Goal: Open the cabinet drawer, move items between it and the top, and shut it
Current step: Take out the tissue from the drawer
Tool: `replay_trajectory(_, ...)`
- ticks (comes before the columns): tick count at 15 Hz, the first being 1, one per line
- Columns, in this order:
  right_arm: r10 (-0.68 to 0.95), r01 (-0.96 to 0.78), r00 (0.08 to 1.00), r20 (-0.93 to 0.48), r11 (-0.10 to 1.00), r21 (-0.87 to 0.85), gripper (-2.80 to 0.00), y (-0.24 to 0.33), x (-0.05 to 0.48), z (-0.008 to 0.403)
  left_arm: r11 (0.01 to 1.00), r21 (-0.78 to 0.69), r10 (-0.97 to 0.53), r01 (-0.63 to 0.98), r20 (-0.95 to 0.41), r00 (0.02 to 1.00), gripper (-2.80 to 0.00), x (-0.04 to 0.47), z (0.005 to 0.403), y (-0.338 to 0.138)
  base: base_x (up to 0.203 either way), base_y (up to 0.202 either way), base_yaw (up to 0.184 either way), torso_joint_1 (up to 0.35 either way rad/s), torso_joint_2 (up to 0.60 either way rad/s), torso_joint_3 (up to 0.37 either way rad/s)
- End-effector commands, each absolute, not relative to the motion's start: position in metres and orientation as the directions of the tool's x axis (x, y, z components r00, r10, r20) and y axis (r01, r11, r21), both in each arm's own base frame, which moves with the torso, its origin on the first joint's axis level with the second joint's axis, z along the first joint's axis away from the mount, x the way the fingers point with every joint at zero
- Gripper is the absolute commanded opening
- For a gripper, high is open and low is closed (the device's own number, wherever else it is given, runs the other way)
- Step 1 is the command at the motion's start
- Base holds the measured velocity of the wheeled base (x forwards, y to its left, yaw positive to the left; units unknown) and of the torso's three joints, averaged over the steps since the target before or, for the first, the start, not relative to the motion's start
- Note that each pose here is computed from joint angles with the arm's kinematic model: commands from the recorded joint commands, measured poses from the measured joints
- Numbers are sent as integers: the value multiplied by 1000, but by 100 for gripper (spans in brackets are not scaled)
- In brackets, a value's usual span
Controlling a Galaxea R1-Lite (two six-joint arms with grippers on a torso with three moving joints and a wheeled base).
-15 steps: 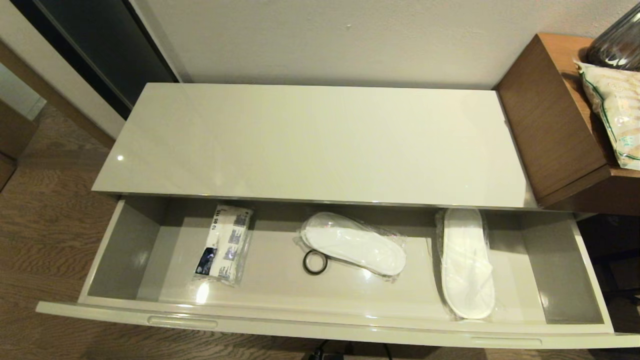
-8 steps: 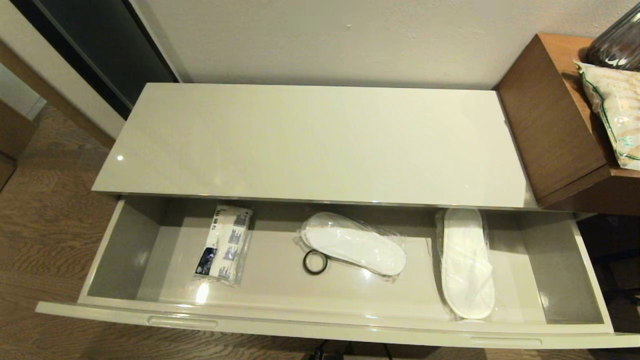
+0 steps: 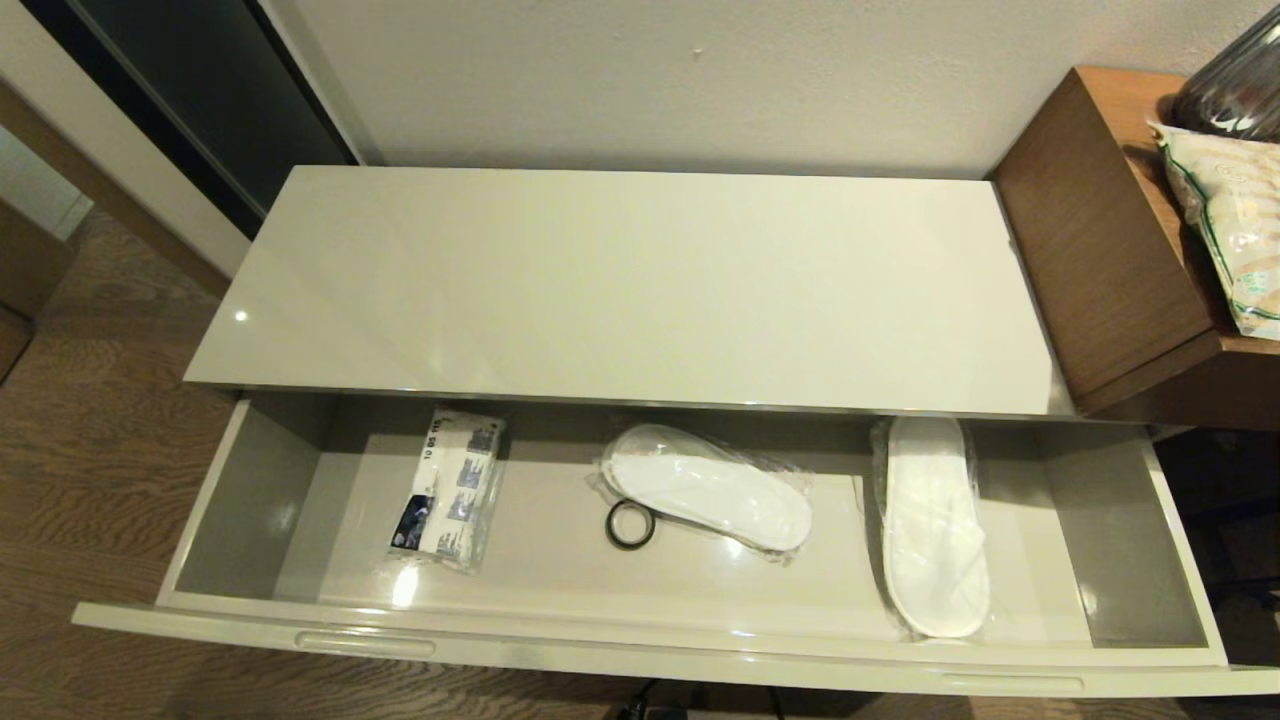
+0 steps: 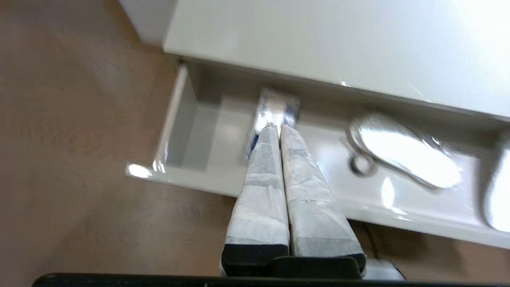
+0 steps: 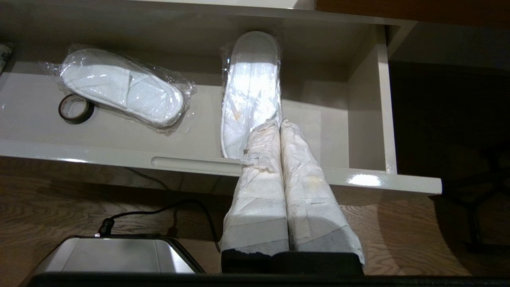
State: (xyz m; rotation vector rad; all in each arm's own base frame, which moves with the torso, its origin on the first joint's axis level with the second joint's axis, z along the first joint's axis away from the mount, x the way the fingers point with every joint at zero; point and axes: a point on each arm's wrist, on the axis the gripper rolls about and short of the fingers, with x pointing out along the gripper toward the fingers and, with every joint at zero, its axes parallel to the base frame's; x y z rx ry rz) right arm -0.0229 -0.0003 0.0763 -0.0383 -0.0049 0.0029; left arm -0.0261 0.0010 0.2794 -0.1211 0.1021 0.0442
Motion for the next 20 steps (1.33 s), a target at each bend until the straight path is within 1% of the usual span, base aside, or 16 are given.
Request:
replay_trajectory(1, 3, -3, 1000, 8, 999, -38, -280, 0, -23, 76, 990, -123, 20, -76, -407, 913, -280, 34, 306, 0, 0, 0, 0, 0, 0, 0)
replay_trajectory(3, 3, -3, 1000, 8, 999, -38, -280, 0, -23, 76, 986, -142, -7, -87, -555, 832, -280, 80, 302, 0, 0, 0, 0, 0, 0, 0)
replay_trajectory(5, 3, -3, 1000, 8, 999, -38, -280, 0, -23, 76, 985, -144, -26, -91, -657, 753, -280, 121, 279, -1, 0, 0, 0, 0, 0, 0)
replay_trajectory(7, 3, -3, 1000, 8, 999, -38, -280, 0, -23, 76, 987, -134, -39, -88, -732, 680, -280, 140, 254, -2, 0, 0, 0, 0, 0, 0)
replay_trajectory(8, 3, -3, 1000, 8, 999, -38, -280, 0, -23, 76, 988, -120, -35, -92, -773, 634, -215, 148, 240, -2, 0, 0, 0, 0, 0, 0)
replay_trajectory(9, 3, -3, 1000, 8, 999, -38, -280, 0, -23, 76, 989, -111, -32, -93, -793, 609, 0, 159, 230, -3, 0, 0, 0, 0, 0, 0)
replay_trajectory(10, 3, -3, 1000, 8, 999, -38, -280, 0, -23, 76, 990, -107, -32, -86, -787, 616, 0, 175, 221, -3, 0, 0, 0, 0, 0, 0)
replay_trajectory(12, 3, -3, 1000, 8, 999, -38, -280, 0, -23, 76, 991, -113, -36, -67, -720, 693, 0, 217, 203, -3, 0, 0, 0, 0, 0, 0)
replay_trajectory(13, 3, -3, 1000, 8, 999, -38, -280, 0, -23, 76, 992, -114, -37, -61, -704, 710, 0, 234, 192, -3, 0, 0, 0, 0, 0, 0)
replay_trajectory(16, 3, -3, 1000, 8, 999, -38, -280, 0, -23, 76, 992, -111, -37, -62, -717, 696, 0, 270, 160, -4, 0, 0, 0, 0, 0, 0)
replay_trajectory(20, 3, -3, 1000, 8, 999, -38, -280, 0, -23, 76, 995, -91, -30, -43, -674, 738, 0, 313, 122, -4, 0, 0, 0, 0, 0, 0)
